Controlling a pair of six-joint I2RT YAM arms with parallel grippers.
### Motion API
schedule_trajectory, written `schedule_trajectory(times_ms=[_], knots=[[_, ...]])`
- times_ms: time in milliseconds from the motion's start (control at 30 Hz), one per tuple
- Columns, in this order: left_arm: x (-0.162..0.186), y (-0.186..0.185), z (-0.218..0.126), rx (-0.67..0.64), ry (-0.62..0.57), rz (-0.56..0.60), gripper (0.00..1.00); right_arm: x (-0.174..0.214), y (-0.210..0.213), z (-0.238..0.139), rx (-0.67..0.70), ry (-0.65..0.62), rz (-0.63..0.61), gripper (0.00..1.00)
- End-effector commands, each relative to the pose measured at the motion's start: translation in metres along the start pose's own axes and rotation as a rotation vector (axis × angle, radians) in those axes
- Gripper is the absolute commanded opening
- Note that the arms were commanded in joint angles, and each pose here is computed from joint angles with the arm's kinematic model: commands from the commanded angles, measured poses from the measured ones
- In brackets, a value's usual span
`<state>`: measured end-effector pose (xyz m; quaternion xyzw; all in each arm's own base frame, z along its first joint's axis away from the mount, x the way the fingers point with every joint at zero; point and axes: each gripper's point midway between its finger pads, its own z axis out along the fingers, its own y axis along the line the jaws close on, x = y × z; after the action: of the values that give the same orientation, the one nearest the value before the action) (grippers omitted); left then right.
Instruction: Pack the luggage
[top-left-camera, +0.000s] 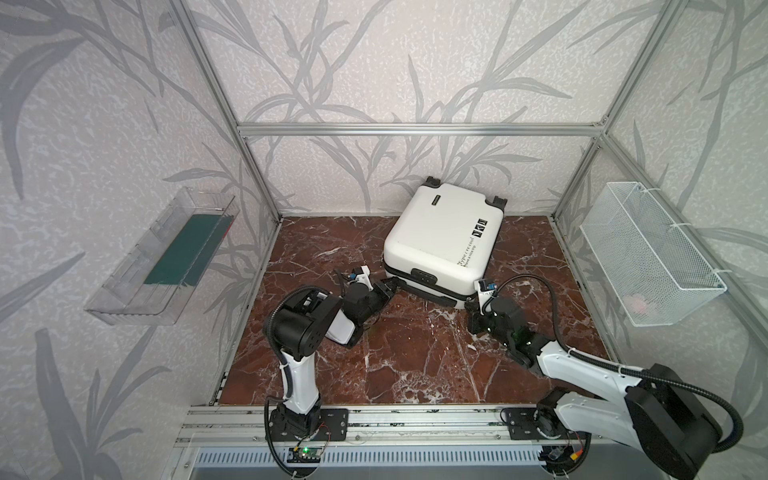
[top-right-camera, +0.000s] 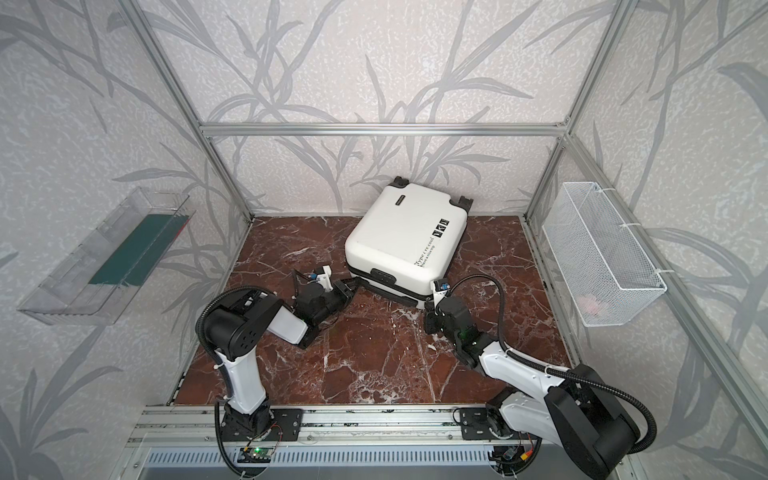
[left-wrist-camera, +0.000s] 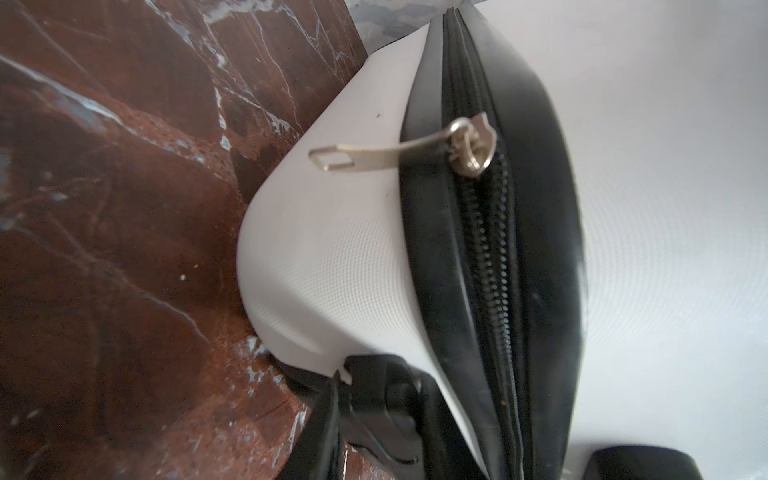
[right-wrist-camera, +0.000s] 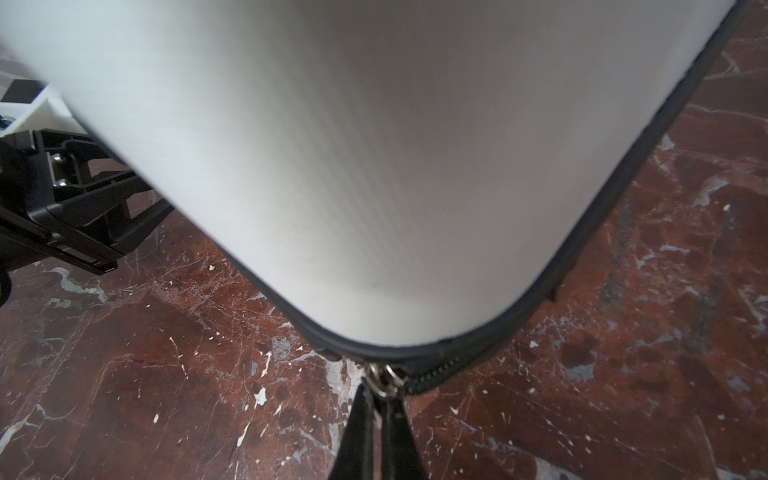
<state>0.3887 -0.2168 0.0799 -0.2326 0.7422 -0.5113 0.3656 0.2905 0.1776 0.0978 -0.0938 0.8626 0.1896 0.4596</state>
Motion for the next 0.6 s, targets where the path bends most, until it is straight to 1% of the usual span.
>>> schedule_trajectory(times_ms=[0,67,267,433,567], knots=[[0.002,-0.017,0.006,0.064,-0.007,0.07,0.12,0.005,0.008,-0.001,-0.043,0.022,-0.002,0.0],[0.007,-0.019,0.006,0.072,0.005,0.077,0.07,0.0,0.015,0.0,-0.063,0.011,0.002,0.0],[0.019,-0.02,0.006,0.082,0.023,0.082,0.0,-0.01,0.052,0.004,-0.125,0.001,-0.03,0.0],[0.023,-0.021,0.006,0.095,0.028,0.084,0.0,-0.016,0.08,0.011,-0.154,0.001,-0.055,0.0],[0.024,-0.022,0.004,0.099,0.031,0.083,0.0,-0.018,0.084,0.015,-0.147,0.018,-0.052,0.0]])
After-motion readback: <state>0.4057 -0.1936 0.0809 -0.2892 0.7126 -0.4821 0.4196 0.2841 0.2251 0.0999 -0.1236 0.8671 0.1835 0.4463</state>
